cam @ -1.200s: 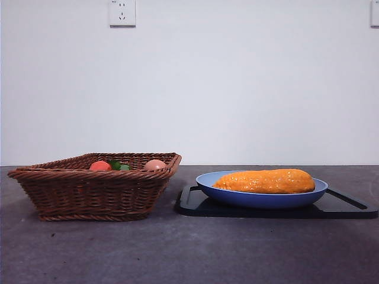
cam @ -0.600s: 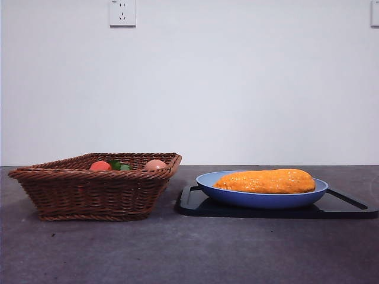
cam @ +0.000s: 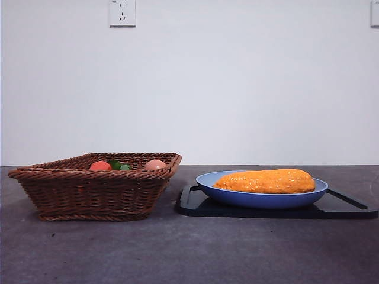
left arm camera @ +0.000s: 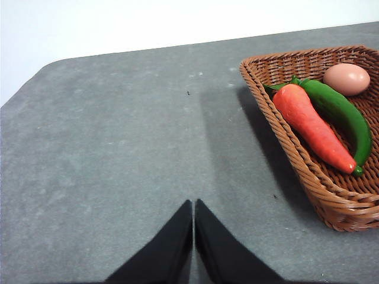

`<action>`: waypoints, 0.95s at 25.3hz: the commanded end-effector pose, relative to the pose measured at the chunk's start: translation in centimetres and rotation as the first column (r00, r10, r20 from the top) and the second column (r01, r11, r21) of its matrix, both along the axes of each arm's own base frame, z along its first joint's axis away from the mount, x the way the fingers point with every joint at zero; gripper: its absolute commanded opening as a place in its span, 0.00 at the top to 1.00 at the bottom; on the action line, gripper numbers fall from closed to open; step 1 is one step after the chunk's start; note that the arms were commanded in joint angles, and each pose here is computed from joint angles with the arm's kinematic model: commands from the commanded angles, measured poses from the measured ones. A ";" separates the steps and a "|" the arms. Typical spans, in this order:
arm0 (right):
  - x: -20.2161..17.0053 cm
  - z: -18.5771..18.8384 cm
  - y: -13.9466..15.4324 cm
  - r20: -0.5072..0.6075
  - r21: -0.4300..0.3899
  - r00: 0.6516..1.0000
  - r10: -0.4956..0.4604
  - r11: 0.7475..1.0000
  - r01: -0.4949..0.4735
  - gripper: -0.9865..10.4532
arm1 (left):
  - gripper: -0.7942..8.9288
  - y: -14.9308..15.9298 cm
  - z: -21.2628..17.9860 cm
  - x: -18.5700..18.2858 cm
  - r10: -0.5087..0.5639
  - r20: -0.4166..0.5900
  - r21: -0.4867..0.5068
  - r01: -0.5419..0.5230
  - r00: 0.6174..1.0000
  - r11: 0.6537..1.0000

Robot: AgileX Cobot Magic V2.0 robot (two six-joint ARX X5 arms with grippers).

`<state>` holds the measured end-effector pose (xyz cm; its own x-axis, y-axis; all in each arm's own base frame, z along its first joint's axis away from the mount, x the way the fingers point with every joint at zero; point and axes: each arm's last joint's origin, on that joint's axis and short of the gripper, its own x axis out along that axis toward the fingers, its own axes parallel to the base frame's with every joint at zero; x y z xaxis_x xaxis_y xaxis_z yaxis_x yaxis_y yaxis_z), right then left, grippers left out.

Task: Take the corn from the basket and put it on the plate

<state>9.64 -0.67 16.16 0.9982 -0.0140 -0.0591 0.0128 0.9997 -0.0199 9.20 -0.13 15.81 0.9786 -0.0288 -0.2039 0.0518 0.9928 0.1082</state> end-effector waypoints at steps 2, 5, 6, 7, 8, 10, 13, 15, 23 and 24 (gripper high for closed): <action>0.0 -0.6 0.0 -0.047 0.018 0.999 -0.003 1.000 0.003 0.91 | 0.91 0.0 -0.8 0.0 0.001 -0.047 -0.005 -0.001 0.999 1.000; 0.0 -0.8 0.0 -0.070 0.020 0.998 -0.003 1.000 0.004 0.91 | 0.91 0.0 -0.8 0.0 0.001 -0.047 -0.005 -0.001 0.999 1.000; 0.0 -0.8 0.0 -0.070 0.020 0.998 -0.003 1.000 0.004 0.91 | 0.91 0.0 -0.8 0.0 0.001 -0.047 -0.005 -0.001 0.999 1.000; 0.0 -0.8 0.0 -0.065 0.019 0.998 -0.003 1.000 0.005 0.91 | 0.91 0.0 -0.8 0.0 0.001 -0.047 -0.005 -0.001 0.999 1.000; 0.0 -0.7 0.0 -0.061 0.019 0.998 -0.003 1.000 0.004 0.91 | 0.91 0.0 -0.8 0.0 0.001 -0.047 -0.005 -0.001 0.999 1.000; 0.0 -0.6 0.0 -0.049 0.018 0.999 -0.003 1.000 0.004 0.91 | 0.91 0.0 -0.8 0.0 0.001 -0.047 -0.005 -0.001 0.999 1.000; 0.0 -0.4 0.0 -0.031 0.016 1.000 -0.003 1.000 0.004 0.91 | 0.91 0.0 -0.8 0.0 0.001 -0.047 -0.005 -0.001 0.999 1.000; 0.0 -0.5 0.0 -0.032 0.016 0.999 -0.003 1.000 0.004 0.91 | 0.91 0.0 -0.8 0.0 0.001 -0.047 -0.005 -0.001 0.999 1.000; 0.0 -0.5 0.0 -0.032 0.016 0.999 -0.003 1.000 0.004 0.91 | 0.91 0.0 -0.8 0.0 0.001 -0.047 -0.005 -0.001 0.999 1.000; 0.0 -0.5 0.0 -0.032 0.016 0.999 -0.003 1.000 0.004 0.91 | 0.91 0.0 -0.8 0.0 0.001 -0.047 -0.005 -0.001 0.999 1.000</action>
<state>9.62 -0.67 15.83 0.9955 -0.0141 -0.0936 0.0128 0.9998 -0.0141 9.20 -0.13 15.81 0.9786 -0.0288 -0.2039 0.0518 0.9928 0.1082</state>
